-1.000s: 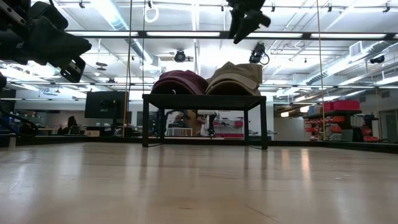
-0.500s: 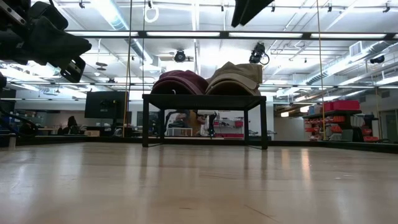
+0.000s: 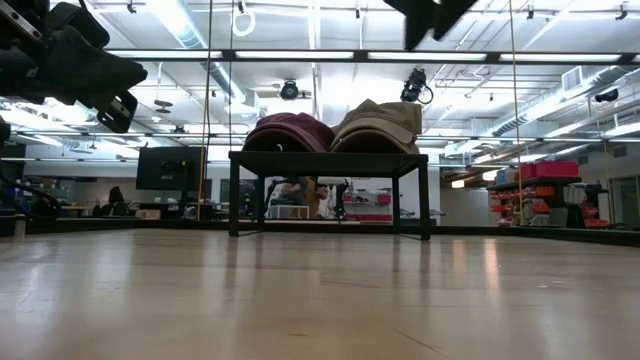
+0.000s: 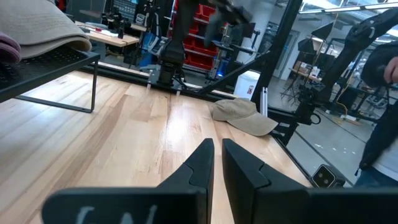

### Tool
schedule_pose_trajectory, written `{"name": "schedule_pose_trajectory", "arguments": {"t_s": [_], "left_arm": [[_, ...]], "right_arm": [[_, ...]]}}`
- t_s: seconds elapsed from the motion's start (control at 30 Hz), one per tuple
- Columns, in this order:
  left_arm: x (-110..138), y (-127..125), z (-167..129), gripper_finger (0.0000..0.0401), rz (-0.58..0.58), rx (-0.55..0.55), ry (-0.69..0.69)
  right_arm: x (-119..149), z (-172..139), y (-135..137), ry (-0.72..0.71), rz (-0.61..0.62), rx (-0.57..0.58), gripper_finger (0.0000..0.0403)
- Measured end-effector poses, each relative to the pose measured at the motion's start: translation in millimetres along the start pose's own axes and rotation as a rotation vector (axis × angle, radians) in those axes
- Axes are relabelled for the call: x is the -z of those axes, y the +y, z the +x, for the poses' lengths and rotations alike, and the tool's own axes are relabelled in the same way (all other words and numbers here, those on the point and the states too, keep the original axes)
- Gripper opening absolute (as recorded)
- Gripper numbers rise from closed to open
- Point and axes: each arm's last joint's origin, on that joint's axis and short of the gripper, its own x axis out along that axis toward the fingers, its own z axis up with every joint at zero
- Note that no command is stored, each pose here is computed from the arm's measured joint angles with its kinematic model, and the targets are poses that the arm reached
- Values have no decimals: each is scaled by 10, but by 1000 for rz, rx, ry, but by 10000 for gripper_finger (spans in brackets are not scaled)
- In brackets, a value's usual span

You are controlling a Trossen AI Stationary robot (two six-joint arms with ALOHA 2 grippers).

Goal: Pick & Place hat
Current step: Stack the brown cap on top of the brown cap on the shelf

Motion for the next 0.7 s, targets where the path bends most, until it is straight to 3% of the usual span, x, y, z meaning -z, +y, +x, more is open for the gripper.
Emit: {"name": "schedule_pose_trajectory", "arguments": {"t_s": [0.3,0.5,0.7], "left_arm": [[0,0,0,39,0,0,0],[0,0,0,39,0,0,0],[0,0,0,39,0,0,0]], "right_arm": [[196,262,519,75,1,-158,217],[426,272,738,101,13,-174,217],[651,238,981,125,18,-267,217]]}}
